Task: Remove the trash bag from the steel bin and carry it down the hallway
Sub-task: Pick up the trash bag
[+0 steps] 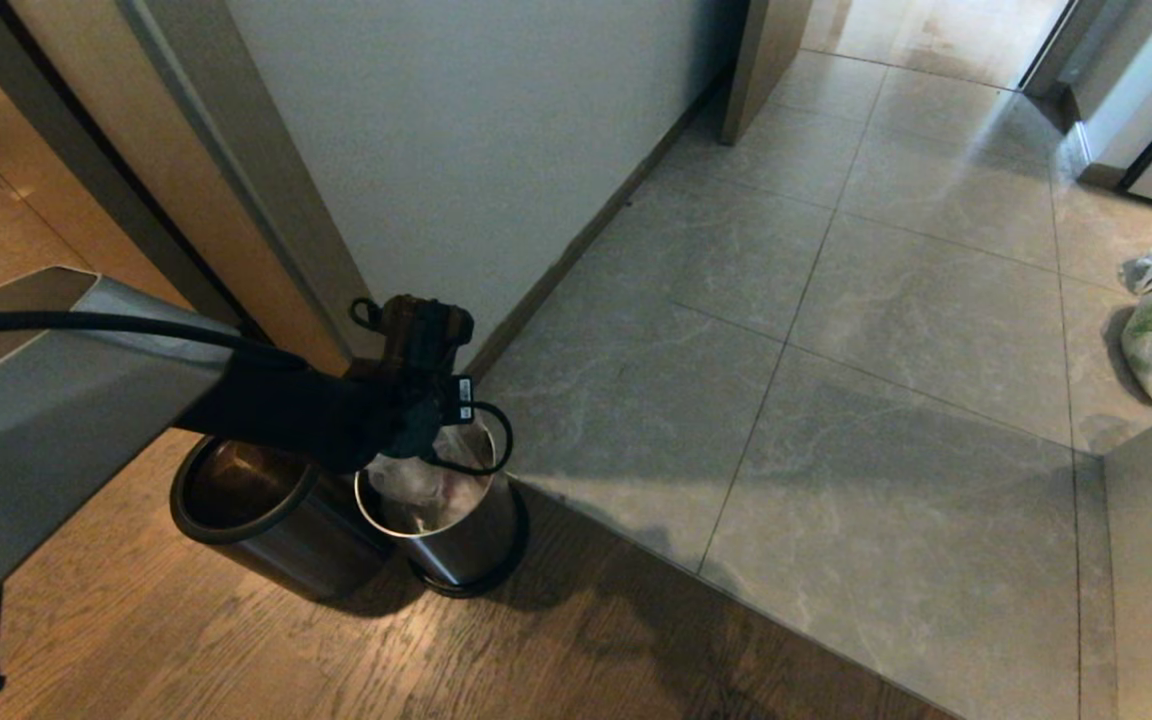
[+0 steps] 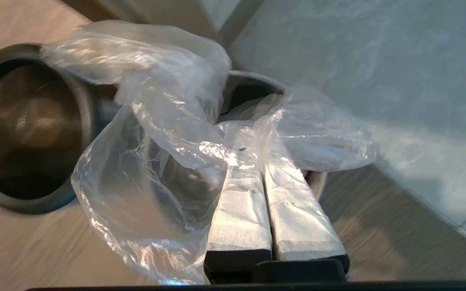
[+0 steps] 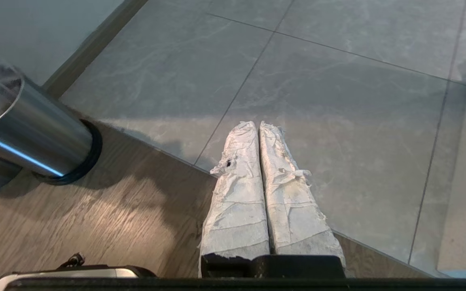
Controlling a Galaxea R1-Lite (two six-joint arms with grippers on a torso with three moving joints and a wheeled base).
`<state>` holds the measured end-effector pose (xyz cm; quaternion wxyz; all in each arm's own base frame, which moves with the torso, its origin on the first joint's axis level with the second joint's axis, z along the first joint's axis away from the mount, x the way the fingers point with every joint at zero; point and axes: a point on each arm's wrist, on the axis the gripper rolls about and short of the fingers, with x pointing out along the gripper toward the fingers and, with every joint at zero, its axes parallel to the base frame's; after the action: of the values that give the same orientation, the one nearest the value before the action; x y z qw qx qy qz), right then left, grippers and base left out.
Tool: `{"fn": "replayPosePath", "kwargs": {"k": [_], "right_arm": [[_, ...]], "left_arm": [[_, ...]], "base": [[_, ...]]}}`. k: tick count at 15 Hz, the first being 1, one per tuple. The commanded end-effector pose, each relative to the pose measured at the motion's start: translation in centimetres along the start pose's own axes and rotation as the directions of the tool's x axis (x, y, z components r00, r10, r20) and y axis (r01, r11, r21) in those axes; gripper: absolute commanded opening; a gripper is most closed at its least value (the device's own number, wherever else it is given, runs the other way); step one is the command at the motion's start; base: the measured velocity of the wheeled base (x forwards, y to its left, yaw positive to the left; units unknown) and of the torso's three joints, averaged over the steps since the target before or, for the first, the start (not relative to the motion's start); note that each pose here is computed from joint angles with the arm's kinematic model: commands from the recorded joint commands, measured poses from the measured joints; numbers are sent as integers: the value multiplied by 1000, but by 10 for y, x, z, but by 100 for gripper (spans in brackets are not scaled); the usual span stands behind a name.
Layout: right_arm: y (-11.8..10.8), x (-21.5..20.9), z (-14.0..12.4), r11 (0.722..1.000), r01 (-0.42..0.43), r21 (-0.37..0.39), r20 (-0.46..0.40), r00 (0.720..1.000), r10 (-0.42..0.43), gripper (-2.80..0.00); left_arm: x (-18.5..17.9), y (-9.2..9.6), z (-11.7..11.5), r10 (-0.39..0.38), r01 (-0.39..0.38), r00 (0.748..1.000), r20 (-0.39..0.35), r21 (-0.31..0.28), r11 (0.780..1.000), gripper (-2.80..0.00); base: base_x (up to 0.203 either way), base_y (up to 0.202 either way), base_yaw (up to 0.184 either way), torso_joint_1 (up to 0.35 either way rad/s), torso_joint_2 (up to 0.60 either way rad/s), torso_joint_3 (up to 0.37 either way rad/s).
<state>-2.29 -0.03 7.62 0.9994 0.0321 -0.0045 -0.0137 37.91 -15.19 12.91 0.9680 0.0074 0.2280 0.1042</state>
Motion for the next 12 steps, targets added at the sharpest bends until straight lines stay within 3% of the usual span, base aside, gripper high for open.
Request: {"fn": "replayPosePath", "kwargs": {"k": [1,4,7,12], "right_arm": [[0,0,0,1000,0,0,0,1000,0,-280],[0,0,0,1000,0,0,0,1000,0,-280],[0,0,0,1000,0,0,0,1000,0,-280],[0,0,0,1000,0,0,0,1000,0,-280]], "left_arm": [[-10,1,6,1,-1,1000,11,-7,1000,-280],[-10,5,-14,37,-42,994,-101,-48,998,-280],[-4,5,-41,76,-95,972,-224,-76,993,-280],[6,5,-69,114,-139,949,-293,-65,988,-280]], "base": [[0,0,0,0,0,0],[0,0,0,0,0,0],[0,0,0,0,0,0],[0,0,0,0,0,0]]}}
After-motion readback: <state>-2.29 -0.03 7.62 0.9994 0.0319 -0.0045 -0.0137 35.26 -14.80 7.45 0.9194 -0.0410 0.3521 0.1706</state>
